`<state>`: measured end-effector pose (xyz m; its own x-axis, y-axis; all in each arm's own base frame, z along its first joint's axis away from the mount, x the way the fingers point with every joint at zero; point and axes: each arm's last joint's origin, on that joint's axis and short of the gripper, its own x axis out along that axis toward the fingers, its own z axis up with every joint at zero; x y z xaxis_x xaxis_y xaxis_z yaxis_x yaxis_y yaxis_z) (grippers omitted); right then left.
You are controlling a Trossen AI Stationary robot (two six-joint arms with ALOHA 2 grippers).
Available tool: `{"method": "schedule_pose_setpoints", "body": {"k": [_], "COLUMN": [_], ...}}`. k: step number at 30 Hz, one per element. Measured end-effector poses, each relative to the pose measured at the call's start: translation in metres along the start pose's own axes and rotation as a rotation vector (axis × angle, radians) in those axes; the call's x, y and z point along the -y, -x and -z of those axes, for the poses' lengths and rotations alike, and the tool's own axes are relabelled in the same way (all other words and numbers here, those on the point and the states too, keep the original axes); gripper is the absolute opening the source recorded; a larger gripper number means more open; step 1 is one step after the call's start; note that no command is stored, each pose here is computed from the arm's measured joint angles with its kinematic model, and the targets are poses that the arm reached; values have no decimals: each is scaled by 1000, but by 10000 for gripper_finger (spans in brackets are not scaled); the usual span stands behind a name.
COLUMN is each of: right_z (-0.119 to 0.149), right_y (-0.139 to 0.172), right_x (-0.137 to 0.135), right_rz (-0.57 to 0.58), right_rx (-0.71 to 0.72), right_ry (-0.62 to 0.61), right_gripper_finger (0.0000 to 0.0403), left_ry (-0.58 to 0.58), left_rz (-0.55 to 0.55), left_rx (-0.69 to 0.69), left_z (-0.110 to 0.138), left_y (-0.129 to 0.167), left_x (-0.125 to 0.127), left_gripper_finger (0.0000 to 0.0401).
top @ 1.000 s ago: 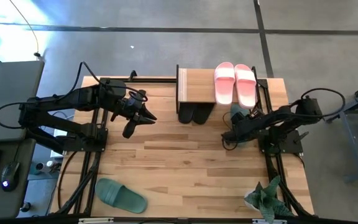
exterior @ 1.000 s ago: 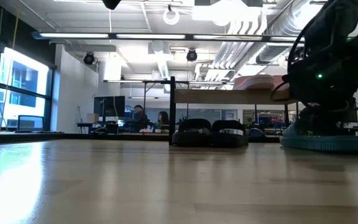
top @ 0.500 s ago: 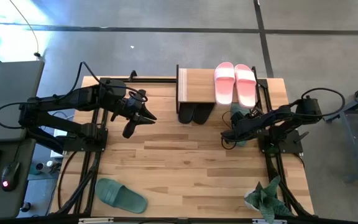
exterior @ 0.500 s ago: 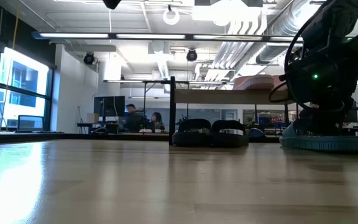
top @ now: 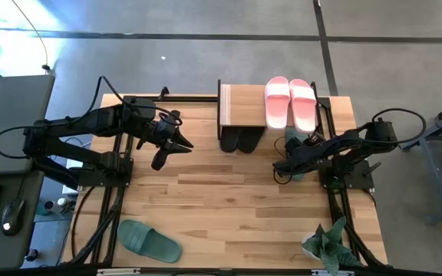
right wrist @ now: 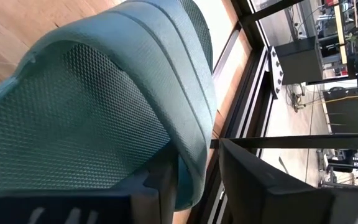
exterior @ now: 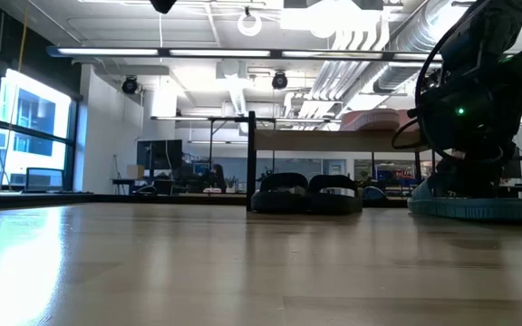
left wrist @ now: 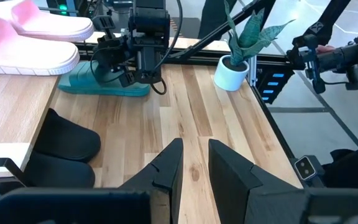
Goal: Pick and place slides into the shelf
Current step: Put the top green slide under the shelf
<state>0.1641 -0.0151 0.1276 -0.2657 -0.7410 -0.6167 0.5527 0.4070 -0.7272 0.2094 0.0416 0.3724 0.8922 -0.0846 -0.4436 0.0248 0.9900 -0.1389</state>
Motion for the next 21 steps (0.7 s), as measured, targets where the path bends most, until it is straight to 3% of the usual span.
{"method": "schedule_pose_setpoints", "body": {"k": [14, 21], "right_z": [-6, -12], "right_y": [11, 30], "right_x": [7, 18], "right_rz": [-15, -90], "right_rx": [-33, -29], "right_ry": [12, -12], "right_gripper_finger": [115, 115], "left_ry": [0, 0], "left_rz": [-2, -2], "left_rx": [-1, -1], "left_z": [0, 0], "left_y": [0, 0], "left_x": [0, 0], "left_gripper_finger": [62, 62]}}
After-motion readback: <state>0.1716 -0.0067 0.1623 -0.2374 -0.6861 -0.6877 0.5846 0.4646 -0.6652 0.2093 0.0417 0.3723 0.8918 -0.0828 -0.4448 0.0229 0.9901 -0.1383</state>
